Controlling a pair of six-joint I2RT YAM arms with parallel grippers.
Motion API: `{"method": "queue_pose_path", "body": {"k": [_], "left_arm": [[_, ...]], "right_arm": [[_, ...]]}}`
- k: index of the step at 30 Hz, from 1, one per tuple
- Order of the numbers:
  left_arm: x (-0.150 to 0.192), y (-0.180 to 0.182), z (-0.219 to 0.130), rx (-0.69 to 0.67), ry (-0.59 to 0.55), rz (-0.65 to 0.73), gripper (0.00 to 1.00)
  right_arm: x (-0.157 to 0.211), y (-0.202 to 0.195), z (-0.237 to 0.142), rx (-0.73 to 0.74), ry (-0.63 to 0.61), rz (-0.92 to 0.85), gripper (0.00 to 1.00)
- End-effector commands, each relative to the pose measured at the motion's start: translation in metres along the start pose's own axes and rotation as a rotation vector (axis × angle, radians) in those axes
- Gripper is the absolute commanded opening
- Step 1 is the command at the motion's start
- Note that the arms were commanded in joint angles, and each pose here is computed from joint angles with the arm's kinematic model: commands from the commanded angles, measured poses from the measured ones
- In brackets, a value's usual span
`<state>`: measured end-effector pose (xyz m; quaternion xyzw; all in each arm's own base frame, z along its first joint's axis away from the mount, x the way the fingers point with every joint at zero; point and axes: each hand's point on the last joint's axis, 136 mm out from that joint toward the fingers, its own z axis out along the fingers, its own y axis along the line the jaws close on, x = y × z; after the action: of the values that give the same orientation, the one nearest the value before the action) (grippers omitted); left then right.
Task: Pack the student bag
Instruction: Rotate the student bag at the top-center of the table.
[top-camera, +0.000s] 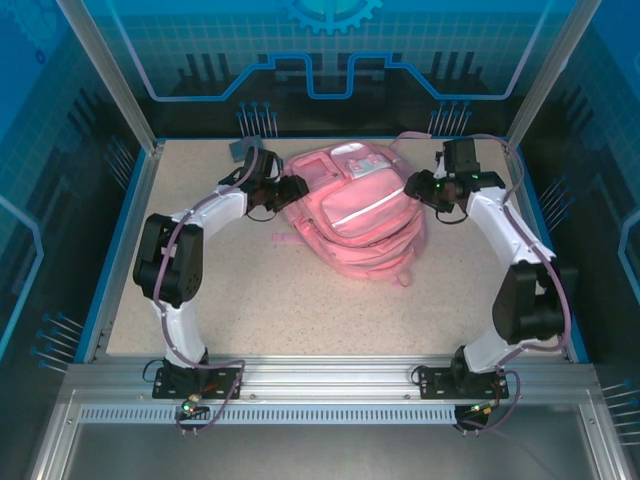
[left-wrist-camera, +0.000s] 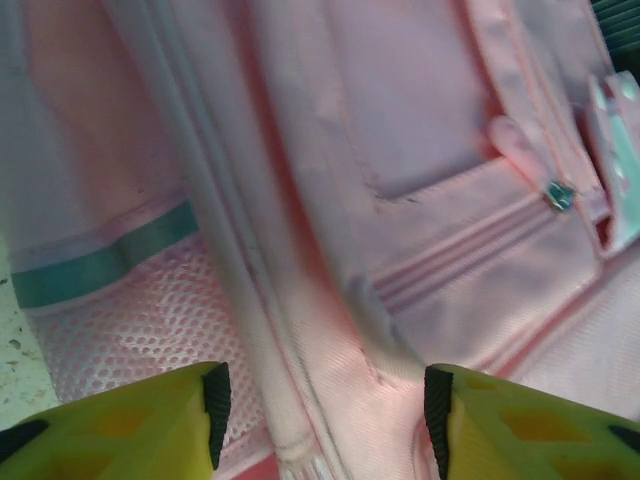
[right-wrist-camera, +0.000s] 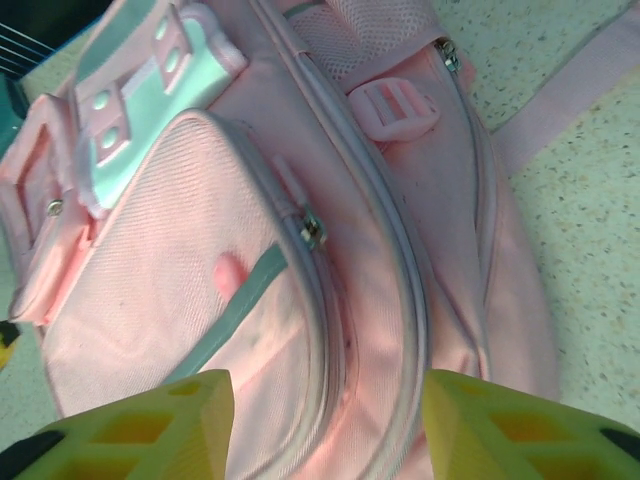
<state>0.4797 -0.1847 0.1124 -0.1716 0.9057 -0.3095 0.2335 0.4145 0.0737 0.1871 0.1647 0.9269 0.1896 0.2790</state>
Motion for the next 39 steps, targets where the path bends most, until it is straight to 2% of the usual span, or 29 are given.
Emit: {"method": "queue_pose_path", "body": {"k": [1,6,9,11,16,18,28,31,34,39], "left_arm": [[-0.002,0.012,0.009,-0.029,0.004,-0.112,0.49],[0.002,0.014,0.016,-0.017,0.017,-0.137,0.46],[0.007,0.012,0.024,0.015,0.043,-0.149,0.37],[0.010,0.010,0.027,0.036,0.055,-0.150,0.27],[0.023,-0.005,0.025,0.093,0.080,-0.107,0.05],[0.034,-0.014,0.024,0.122,0.102,-0.087,0.00],[0.117,-0.071,0.017,0.237,0.230,-0.013,0.00],[0.124,-0.080,0.012,0.263,0.231,-0.013,0.00],[0.126,-0.082,0.006,0.271,0.228,-0.012,0.00],[0.130,-0.080,0.003,0.276,0.238,-0.007,0.00]], "right_arm": [[0.019,0.008,-0.019,-0.013,0.002,-0.012,0.53],[0.070,0.044,-0.026,-0.098,0.074,-0.058,0.53],[0.106,0.066,-0.022,-0.126,0.123,-0.092,0.53],[0.129,0.077,-0.018,-0.126,0.143,-0.117,0.52],[0.169,0.098,-0.017,-0.092,0.166,-0.184,0.48],[0.182,0.104,-0.015,-0.063,0.161,-0.210,0.47],[0.210,0.122,0.001,0.038,0.143,-0.147,0.35],[0.209,0.119,0.008,0.083,0.125,-0.111,0.30],[0.205,0.107,0.013,0.148,0.084,-0.069,0.29],[0.195,0.094,0.021,0.213,0.045,-0.036,0.37]]}}
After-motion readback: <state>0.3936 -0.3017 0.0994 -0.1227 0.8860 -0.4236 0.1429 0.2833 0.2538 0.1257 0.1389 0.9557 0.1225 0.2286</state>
